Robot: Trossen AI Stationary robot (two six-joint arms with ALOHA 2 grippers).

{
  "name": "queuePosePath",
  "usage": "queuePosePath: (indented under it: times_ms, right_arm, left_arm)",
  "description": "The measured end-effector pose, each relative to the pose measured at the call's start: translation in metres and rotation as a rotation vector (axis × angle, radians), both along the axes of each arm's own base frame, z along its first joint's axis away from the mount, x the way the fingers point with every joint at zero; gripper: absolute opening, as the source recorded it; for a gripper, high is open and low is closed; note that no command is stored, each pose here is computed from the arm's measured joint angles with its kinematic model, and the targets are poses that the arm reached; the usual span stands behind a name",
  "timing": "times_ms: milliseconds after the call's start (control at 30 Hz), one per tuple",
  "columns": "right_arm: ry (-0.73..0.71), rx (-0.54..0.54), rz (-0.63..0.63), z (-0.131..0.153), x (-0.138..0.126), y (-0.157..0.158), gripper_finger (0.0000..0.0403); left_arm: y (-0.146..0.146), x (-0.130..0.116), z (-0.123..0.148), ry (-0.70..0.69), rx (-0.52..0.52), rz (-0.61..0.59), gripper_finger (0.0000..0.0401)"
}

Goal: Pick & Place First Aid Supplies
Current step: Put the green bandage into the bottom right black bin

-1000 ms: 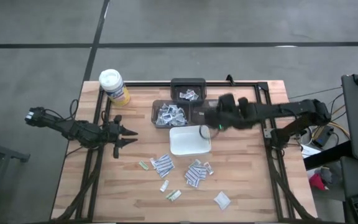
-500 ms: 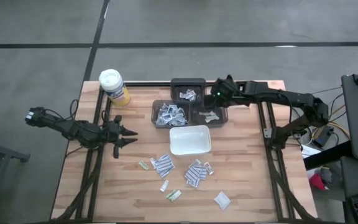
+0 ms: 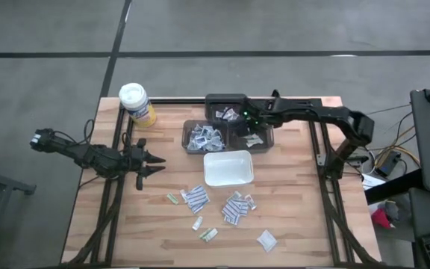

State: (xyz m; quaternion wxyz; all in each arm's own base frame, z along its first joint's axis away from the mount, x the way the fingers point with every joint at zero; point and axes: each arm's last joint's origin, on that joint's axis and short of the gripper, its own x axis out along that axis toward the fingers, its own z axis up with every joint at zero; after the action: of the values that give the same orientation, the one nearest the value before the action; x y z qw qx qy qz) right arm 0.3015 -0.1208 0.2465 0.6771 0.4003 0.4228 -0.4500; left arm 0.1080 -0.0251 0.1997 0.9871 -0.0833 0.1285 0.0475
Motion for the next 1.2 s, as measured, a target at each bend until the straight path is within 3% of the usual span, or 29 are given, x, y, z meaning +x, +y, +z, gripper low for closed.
queuePosePath:
  times_ms: [500,1000,1200]
  right_arm:
    - [0.158,0.120,0.054,-0.059,0.015,-0.019,0.0008]
    - [0.169,0.084,0.191,-0.065,0.019,-0.025,0.0009]
    - [0.154,0.072,0.202,-0.064,0.021,-0.026,0.0035]
  left_arm:
    - [0.000,0.000,0.000,0.000,0.000,0.000,0.0117]
    - [0.000,0.000,0.000,0.000,0.000,0.000,0.0117]
    - [0.000,0.000,0.000,-0.001,-0.001,0.000,0.0117]
